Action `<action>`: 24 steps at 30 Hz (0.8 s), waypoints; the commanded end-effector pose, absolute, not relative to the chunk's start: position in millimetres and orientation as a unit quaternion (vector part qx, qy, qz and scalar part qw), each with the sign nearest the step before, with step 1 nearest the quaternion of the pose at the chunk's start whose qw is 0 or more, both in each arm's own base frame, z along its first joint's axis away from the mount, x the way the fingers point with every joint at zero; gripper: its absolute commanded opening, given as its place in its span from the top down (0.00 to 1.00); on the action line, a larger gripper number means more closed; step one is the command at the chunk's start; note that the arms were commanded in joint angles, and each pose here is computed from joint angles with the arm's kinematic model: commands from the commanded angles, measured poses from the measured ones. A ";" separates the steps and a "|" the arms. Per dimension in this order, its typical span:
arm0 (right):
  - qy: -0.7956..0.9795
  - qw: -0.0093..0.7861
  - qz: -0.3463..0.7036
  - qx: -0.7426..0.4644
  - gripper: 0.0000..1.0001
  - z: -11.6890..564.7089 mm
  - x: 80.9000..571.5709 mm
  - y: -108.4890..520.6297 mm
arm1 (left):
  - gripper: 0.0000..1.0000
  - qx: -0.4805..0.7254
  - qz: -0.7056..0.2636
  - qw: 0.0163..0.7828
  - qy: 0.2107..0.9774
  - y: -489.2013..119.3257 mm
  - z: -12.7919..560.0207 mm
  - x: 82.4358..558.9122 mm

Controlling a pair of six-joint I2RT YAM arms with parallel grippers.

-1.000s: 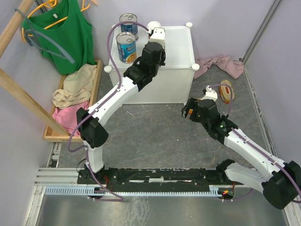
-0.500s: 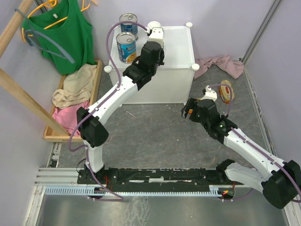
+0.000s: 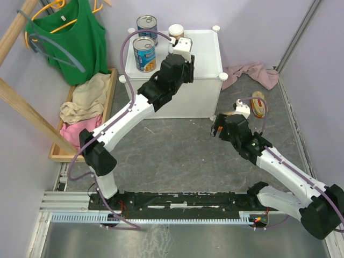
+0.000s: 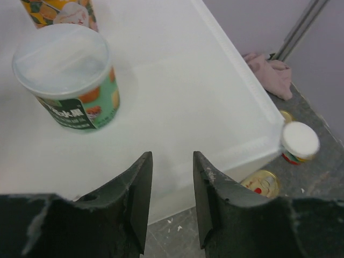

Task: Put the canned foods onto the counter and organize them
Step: Move the canned food to the center of the board.

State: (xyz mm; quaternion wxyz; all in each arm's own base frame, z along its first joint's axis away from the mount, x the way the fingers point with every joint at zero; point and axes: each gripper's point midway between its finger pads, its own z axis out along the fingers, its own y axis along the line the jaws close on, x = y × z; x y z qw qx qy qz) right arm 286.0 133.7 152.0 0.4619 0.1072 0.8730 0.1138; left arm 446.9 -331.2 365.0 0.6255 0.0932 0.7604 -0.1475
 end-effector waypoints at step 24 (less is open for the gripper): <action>0.847 0.459 0.004 0.269 0.00 159.1 281.7 63.9 | 0.23 0.125 -0.283 0.599 0.739 -334.1 335.9 225.1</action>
